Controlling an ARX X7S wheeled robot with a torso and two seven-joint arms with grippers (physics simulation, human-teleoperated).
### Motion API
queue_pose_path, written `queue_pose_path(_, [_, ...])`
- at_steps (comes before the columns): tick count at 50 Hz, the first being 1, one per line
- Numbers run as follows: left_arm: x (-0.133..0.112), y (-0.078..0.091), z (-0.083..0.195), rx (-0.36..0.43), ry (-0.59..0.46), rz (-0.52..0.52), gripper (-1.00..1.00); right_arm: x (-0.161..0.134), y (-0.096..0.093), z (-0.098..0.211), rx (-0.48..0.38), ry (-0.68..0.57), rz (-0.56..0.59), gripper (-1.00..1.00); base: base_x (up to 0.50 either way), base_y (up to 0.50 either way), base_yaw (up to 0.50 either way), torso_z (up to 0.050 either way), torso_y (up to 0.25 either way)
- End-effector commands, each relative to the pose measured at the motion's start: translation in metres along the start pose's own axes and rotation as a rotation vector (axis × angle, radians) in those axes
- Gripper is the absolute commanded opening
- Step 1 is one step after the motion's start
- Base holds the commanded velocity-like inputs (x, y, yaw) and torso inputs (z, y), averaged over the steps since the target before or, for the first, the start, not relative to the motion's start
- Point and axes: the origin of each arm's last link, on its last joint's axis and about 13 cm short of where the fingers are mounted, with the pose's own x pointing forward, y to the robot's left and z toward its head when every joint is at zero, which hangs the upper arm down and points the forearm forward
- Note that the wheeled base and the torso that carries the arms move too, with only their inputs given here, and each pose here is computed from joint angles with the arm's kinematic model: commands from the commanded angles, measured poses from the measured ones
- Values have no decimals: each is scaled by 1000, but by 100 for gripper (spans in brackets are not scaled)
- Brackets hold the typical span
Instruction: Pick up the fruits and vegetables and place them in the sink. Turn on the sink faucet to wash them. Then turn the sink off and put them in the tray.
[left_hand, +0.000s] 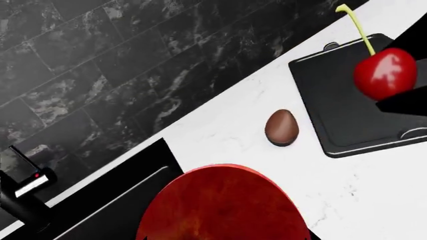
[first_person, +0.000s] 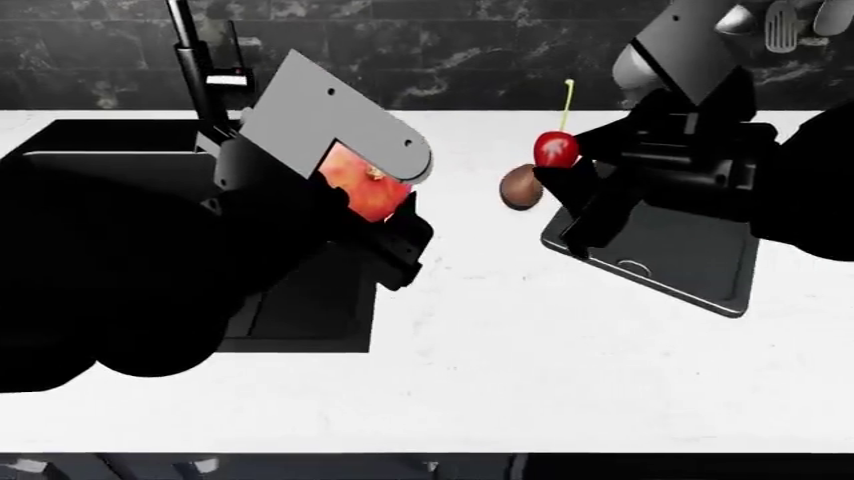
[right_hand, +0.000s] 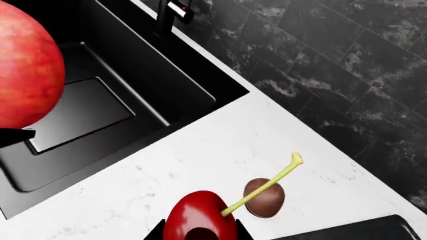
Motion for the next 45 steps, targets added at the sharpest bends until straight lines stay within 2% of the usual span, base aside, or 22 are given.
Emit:
queue_pose_path(1, [0,0,2,-7,-13,17,-100,-3,0,0,-13,-9,-10,-100,0,-500,0,0,0])
queue_pose_path(27, [3,-1,-1,-5,-2,10,-100,-3,2,-2,-53,-9,-9,-100,3,-500,0,0,1])
queue_pose_path(45, [4,-1,-2,-3,0,8,-100,-2,3,0,-68,-26,-11,-100,221,-439,0,0,1])
